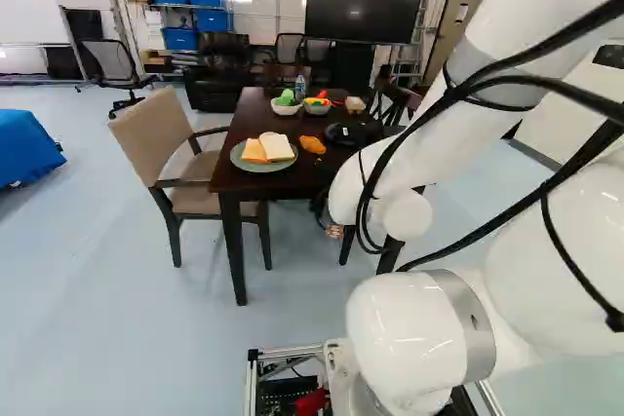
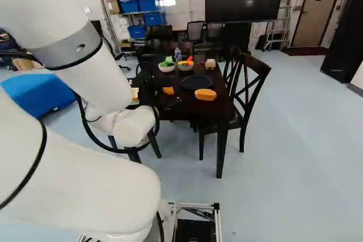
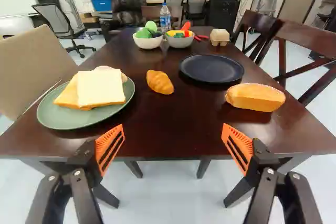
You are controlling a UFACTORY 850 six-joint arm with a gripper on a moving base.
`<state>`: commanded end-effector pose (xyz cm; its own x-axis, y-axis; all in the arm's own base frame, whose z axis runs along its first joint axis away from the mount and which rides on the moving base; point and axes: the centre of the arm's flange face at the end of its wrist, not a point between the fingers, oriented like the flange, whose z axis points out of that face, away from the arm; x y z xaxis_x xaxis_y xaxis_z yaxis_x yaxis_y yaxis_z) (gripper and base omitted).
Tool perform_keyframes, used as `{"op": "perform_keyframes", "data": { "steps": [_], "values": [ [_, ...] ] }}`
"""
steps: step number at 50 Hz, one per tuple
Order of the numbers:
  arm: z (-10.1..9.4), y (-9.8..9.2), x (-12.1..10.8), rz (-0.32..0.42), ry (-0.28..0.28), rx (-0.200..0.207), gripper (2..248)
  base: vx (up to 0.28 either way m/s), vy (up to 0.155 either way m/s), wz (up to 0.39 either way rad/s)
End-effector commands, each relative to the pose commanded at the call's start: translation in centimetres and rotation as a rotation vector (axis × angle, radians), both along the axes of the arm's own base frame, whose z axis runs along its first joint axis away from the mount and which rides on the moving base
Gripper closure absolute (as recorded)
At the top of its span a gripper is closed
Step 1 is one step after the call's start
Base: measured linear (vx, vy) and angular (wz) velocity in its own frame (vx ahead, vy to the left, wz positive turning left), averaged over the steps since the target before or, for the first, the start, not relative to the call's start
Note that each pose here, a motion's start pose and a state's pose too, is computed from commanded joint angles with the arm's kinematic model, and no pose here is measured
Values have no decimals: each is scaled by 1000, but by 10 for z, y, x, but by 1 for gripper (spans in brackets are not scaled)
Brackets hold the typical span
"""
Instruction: Move the croissant to the empty plate
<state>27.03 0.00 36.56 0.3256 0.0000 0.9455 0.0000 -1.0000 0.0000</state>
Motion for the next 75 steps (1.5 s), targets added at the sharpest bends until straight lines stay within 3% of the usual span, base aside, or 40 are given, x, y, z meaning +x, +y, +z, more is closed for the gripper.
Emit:
{"op": "perform_keyframes", "data": {
  "steps": [35,63,75],
  "values": [
    [0,0,3,-1,1,0,3,75,-1,-7],
    [26,-12,54,-38,-39,-1,3,0,0,0],
    [36,-18,76,-42,-28,-6,3,0,0,0]
  ]
}}
